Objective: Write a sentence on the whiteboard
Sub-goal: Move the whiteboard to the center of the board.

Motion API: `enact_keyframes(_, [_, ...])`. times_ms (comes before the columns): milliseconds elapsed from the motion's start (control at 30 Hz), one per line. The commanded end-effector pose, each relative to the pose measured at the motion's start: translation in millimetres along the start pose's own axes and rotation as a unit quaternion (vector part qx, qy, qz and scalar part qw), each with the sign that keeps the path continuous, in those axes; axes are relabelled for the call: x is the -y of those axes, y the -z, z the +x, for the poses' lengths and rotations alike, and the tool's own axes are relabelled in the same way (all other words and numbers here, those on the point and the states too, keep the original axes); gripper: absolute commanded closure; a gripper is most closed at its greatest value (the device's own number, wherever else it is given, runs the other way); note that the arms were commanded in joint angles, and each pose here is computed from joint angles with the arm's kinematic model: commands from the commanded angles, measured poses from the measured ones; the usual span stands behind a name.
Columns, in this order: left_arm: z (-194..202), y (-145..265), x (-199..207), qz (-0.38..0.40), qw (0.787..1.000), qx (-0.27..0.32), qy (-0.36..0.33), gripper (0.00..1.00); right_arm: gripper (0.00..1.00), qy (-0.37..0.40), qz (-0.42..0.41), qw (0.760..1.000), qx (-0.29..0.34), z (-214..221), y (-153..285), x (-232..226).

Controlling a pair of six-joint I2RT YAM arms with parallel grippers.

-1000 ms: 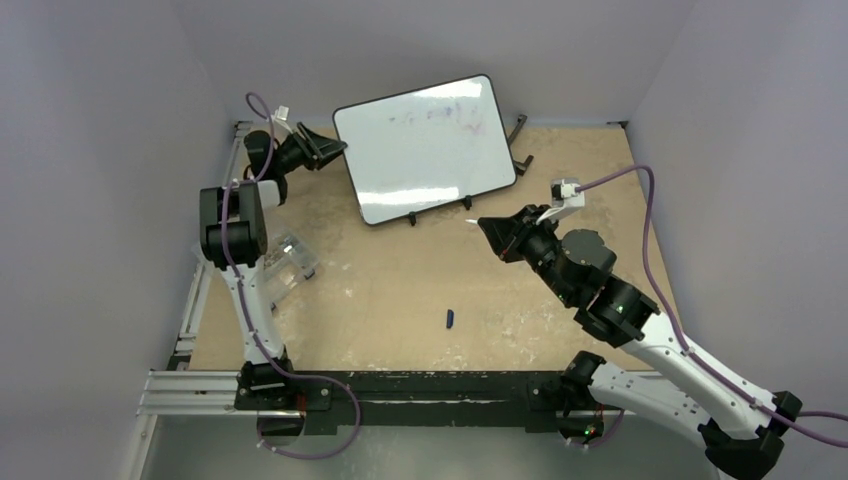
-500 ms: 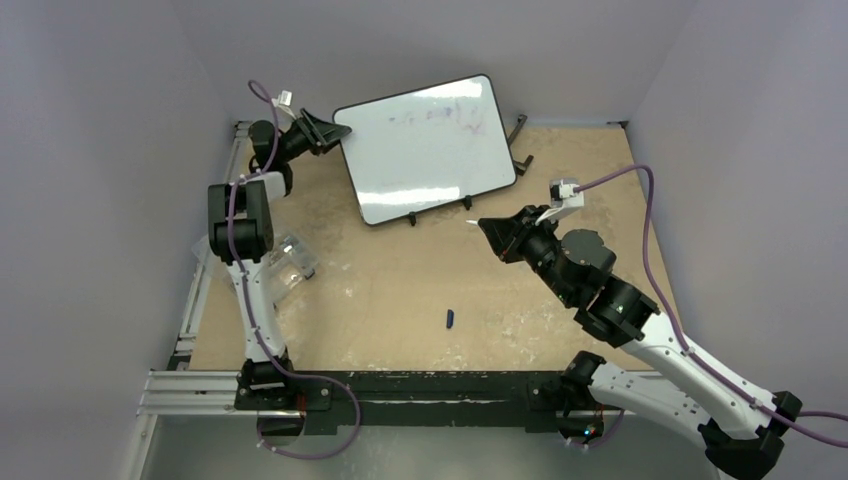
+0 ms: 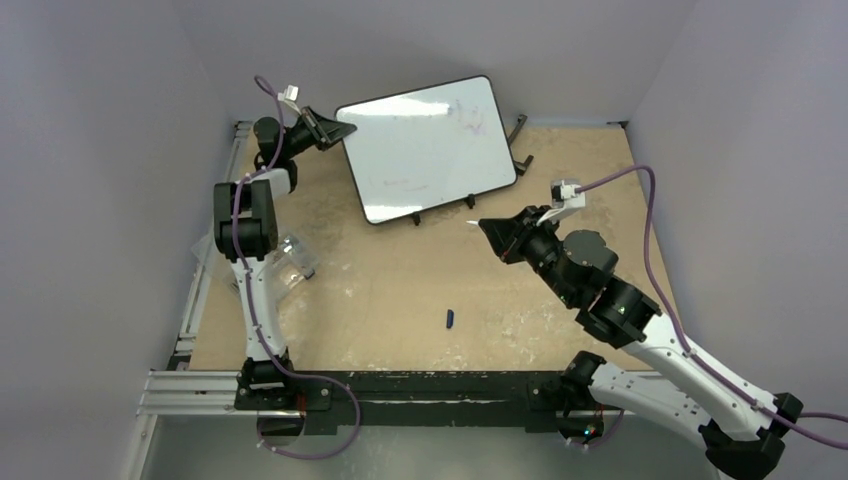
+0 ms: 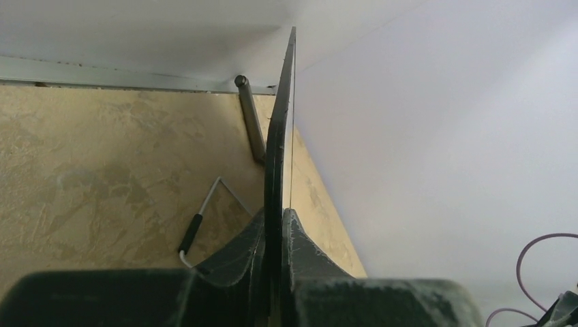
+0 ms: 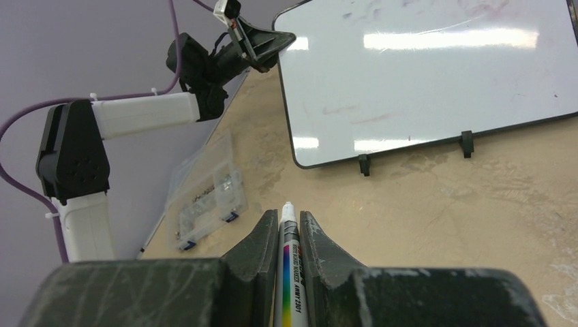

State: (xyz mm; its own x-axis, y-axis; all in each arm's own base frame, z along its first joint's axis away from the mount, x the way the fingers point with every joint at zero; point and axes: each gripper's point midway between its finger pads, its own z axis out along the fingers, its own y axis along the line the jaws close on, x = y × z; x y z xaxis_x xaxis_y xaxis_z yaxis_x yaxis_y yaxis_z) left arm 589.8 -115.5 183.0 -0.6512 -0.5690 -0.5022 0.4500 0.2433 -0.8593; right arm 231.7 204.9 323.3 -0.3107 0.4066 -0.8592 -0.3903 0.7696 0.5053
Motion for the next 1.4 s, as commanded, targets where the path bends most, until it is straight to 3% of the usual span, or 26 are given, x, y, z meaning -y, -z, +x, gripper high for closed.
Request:
enact_keyframes(0, [4,0,27,0.042,0.998,-0.016,-0.032,1.00,1.00,-0.008,-0.019,1.000,0.015,-14,11,-8])
enact_keyframes(400, [42,25,56,0.097,0.995,-0.019,-0.024,1.00,1.00,-0.032,-0.035,0.999,0.027,-16,28,-7])
enact_keyframes(1000, [136,32,94,0.102,0.990,-0.098,-0.016,1.00,1.00,-0.068,-0.052,0.995,0.054,-27,67,0])
enact_keyframes(1367, [194,72,110,0.074,0.992,-0.100,-0.030,1.00,1.00,-0.075,-0.051,0.995,0.046,-20,73,4])
